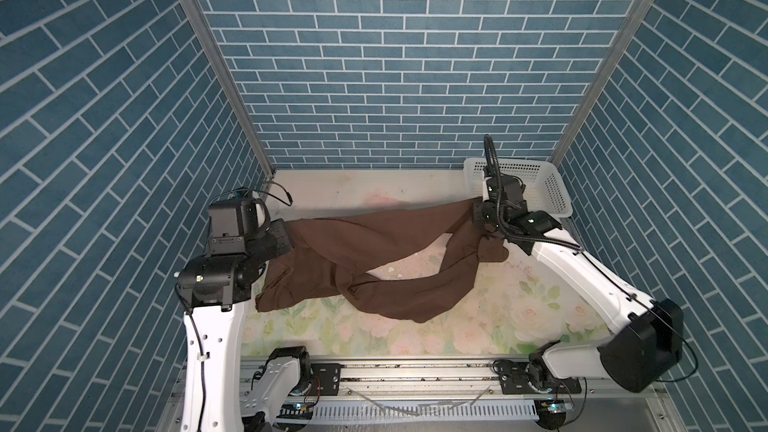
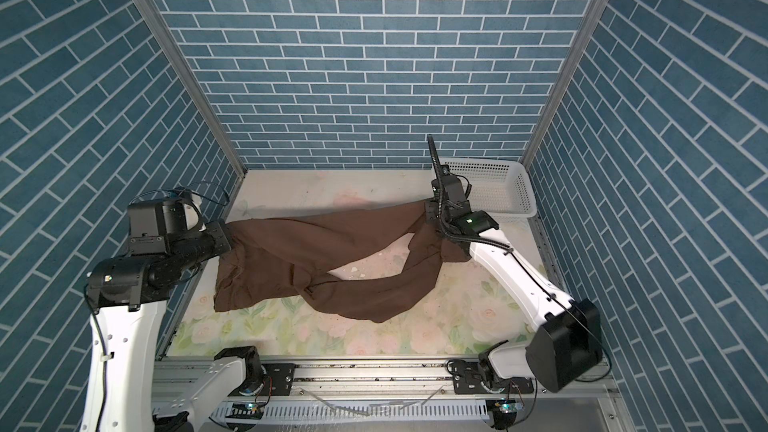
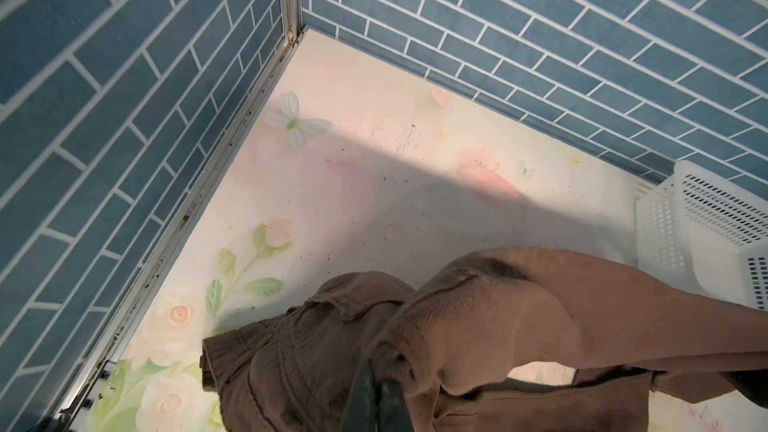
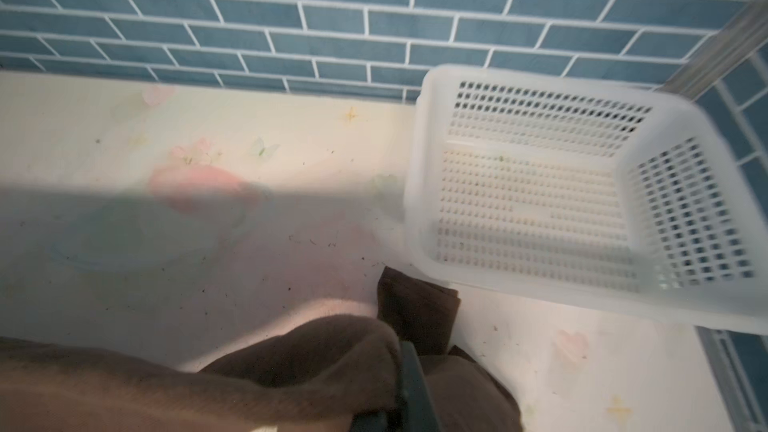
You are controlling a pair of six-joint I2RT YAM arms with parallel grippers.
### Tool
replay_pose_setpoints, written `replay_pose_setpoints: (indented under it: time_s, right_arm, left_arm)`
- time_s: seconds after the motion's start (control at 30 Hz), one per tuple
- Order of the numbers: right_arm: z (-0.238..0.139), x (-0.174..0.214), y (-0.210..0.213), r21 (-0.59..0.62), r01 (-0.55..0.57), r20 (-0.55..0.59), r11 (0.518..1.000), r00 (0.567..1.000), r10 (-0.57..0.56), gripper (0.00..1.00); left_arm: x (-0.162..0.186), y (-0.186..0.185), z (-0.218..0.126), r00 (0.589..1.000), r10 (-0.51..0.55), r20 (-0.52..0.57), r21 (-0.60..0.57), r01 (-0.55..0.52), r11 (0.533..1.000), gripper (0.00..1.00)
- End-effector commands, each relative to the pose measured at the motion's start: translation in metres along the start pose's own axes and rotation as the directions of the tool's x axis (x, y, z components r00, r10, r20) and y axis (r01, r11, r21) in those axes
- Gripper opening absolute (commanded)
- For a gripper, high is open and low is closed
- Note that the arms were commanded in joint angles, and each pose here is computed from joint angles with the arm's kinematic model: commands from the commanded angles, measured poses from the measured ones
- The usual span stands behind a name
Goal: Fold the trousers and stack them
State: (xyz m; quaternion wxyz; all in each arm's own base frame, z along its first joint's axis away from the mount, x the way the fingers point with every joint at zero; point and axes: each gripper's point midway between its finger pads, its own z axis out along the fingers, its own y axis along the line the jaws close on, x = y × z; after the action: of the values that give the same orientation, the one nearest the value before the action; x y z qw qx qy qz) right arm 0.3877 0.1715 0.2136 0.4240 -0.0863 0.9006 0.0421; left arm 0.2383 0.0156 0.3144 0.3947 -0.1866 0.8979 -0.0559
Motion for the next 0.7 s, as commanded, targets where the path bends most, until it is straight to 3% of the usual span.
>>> replay_pose_setpoints:
  time_s: [0.0, 0.23, 0.37, 0.53, 0.6, 0.67]
  right_arm:
    - [0.046, 0.085, 0.010, -0.013, -0.042, -0.256, 0.999, 0.966, 0.038, 0.00]
    - [0.035, 0.186, -0.012, 0.079, -0.177, -0.387, 0.981, 0.901, 0.194, 0.00]
    - [0.009, 0.231, -0.029, 0.152, -0.243, -0.434, 0.958, 0.854, 0.285, 0.00]
    - [-0.045, 0.253, -0.055, 0.250, -0.321, -0.412, 0.914, 0.818, 0.400, 0.00]
    - [-0.073, 0.248, -0.064, 0.260, -0.369, -0.365, 0.892, 0.818, 0.445, 0.00]
    - [-0.103, 0.240, -0.074, 0.259, -0.435, -0.299, 0.863, 0.813, 0.500, 0.00]
  left_arm:
    - [0.000, 0.001, 0.014, 1.000, -0.029, 0.012, 0.004, 0.029, 1.000, 0.00]
    - [0.028, 0.006, 0.041, 0.997, -0.036, -0.072, 0.001, 0.036, 0.999, 0.00]
    - [0.065, -0.003, 0.068, 0.976, -0.102, -0.192, 0.069, 0.117, 0.991, 0.00]
    - [0.131, 0.010, 0.096, 0.925, -0.144, -0.353, 0.040, 0.168, 0.985, 0.00]
    - [0.134, -0.004, 0.097, 0.924, -0.132, -0.359, 0.110, 0.182, 0.977, 0.00]
    - [0.135, -0.005, 0.096, 0.928, -0.137, -0.348, 0.107, 0.184, 0.977, 0.00]
